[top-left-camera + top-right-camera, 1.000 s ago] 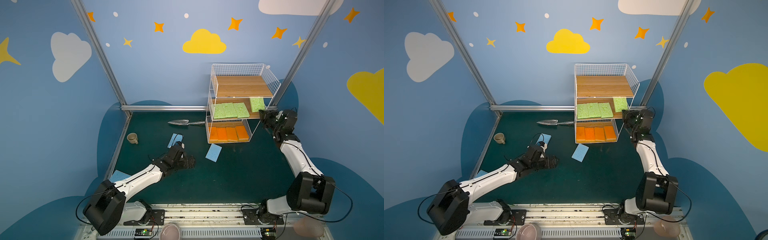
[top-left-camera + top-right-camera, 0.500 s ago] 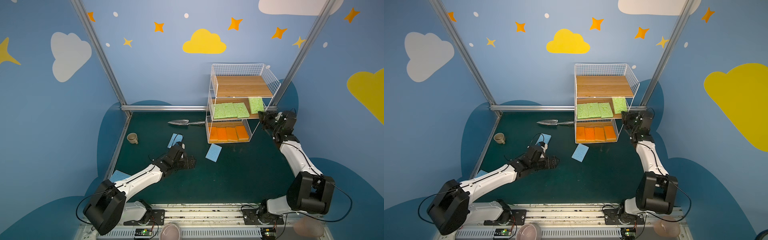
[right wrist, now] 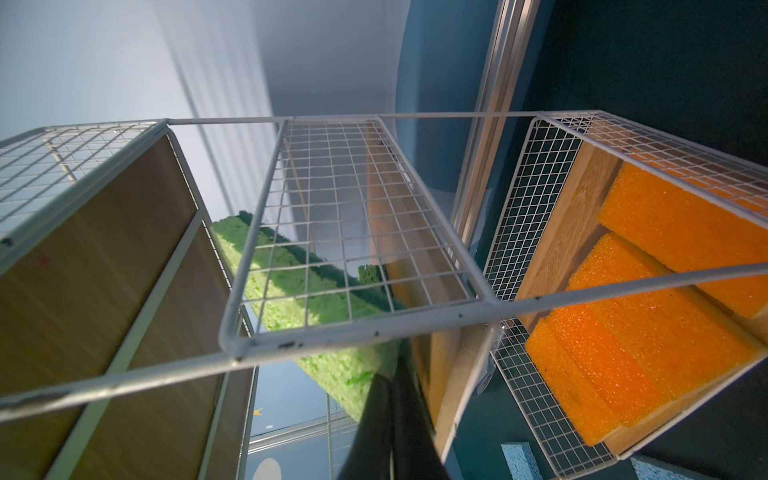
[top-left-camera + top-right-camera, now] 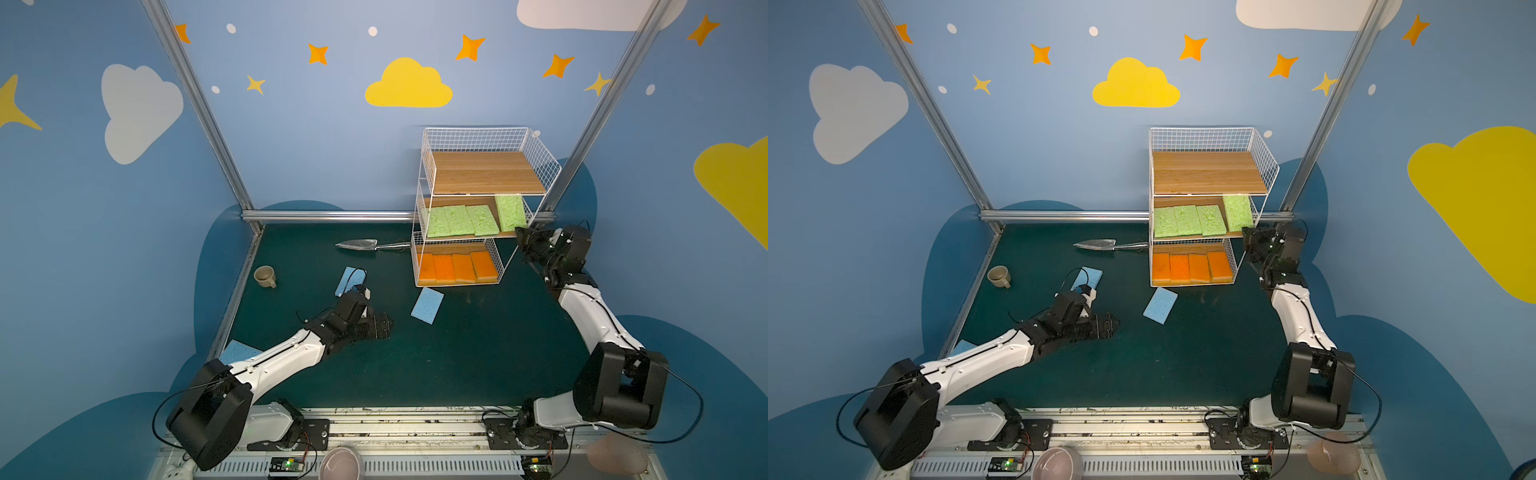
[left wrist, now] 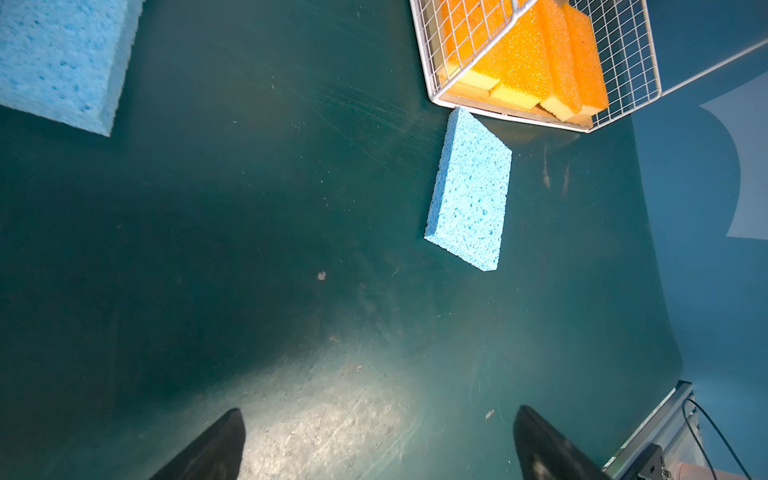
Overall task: Place and organize the cleaning sponges onto the shelf
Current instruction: 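Lower the green sponge beside the others and open the right gripper, then push the green sponges together on the middle shelf with the right gripper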
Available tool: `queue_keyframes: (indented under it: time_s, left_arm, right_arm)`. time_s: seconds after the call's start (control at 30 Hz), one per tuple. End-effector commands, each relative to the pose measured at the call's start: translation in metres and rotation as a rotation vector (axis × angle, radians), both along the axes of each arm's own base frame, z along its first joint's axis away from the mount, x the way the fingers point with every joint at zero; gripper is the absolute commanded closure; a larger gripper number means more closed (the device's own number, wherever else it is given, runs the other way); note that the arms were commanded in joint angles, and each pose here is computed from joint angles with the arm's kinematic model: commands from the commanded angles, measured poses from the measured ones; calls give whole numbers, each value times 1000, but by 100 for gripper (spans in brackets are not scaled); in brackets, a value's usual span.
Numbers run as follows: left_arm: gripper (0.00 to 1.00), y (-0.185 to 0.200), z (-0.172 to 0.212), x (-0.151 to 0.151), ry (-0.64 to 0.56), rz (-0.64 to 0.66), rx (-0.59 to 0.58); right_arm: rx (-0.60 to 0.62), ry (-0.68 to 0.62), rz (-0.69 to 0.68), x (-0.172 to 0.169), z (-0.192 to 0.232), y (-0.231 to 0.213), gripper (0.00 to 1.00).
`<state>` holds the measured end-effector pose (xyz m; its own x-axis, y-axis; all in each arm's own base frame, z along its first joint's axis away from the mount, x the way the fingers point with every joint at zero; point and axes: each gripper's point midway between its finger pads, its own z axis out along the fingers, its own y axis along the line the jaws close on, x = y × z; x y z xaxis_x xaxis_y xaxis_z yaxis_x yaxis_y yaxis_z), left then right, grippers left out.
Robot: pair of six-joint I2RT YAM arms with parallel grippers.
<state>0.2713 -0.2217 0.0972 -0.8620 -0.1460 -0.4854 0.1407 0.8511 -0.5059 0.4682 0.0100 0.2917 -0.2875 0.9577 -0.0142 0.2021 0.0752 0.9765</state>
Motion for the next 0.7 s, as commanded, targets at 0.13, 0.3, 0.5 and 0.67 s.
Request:
queue_keyframes:
  time_s: [0.13,0.3,0.5,0.67]
  left_arm:
    - [0,1,2,-1,-9,-1,-3]
    - [0,1,5,0,-12,-5,-1]
    - [0,0,7,2,-17,-9,-2]
    - [0,0,7,1,-12,-9,-1]
  right_arm:
    - [-4,-60,13,4,15,0,79]
    - [-14,-67,16,2,17,0,69]
    - [-23,-77,23,1,21,2,69]
    - [8,-64,40,5,15,5,69]
